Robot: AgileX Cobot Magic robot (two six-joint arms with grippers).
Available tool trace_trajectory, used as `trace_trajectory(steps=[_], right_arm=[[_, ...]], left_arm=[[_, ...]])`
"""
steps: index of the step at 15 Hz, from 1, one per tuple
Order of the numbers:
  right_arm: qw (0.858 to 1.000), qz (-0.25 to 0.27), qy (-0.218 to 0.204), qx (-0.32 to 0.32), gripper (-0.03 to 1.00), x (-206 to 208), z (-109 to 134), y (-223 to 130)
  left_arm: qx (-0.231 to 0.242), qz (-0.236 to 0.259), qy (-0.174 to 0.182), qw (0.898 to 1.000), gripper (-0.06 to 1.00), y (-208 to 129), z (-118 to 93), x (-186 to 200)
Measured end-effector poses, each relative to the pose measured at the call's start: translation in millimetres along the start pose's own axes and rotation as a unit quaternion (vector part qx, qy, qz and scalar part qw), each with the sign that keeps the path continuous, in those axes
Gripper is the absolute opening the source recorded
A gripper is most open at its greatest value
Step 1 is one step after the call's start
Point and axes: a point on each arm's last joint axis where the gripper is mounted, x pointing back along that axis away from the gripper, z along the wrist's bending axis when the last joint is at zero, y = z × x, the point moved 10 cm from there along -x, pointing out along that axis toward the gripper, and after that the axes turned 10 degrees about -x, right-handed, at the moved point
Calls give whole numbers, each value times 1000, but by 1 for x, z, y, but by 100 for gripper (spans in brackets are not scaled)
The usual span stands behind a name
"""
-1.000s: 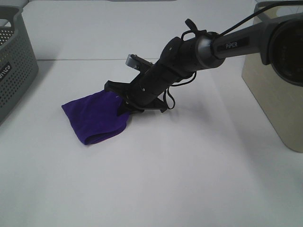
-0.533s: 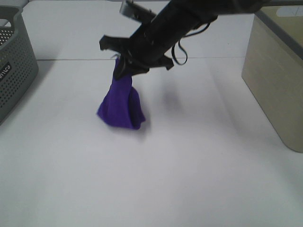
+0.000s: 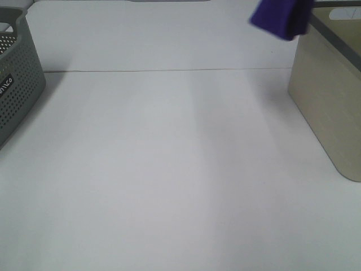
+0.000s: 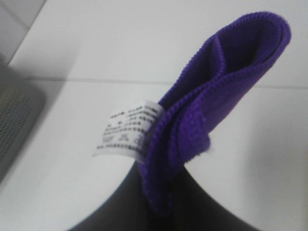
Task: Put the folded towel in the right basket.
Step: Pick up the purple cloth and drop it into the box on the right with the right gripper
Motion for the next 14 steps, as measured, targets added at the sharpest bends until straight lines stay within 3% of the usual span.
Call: trace_trajectory(steps=[2, 4, 6, 7, 8, 10, 11, 14], right_arm=[[996, -51, -70, -16, 7, 38, -63, 37], [988, -59, -132, -48, 7, 55, -127, 45], [985, -25, -152, -72, 8, 44, -159, 33], [984, -5, -158, -76, 14, 33, -169, 24], [983, 10, -161, -82, 28, 22, -177, 18], [981, 33, -176, -80, 73, 10, -192, 8], [979, 43, -188, -68, 86, 8, -200, 4], [977, 52, -201, -50, 95, 7, -207, 1]], left_arm=[[0, 0, 0, 1000, 99, 0, 0, 0], [0, 0, 0, 1000, 99, 0, 0, 0], [0, 0, 0, 1000, 99, 0, 0, 0], [0, 0, 0, 1000, 99, 0, 0, 0], [0, 0, 0, 1000, 99, 0, 0, 0], [0, 0, 0, 1000, 99, 0, 0, 0], [0, 0, 0, 1000, 99, 0, 0, 0], [0, 0, 0, 1000, 99, 0, 0, 0]])
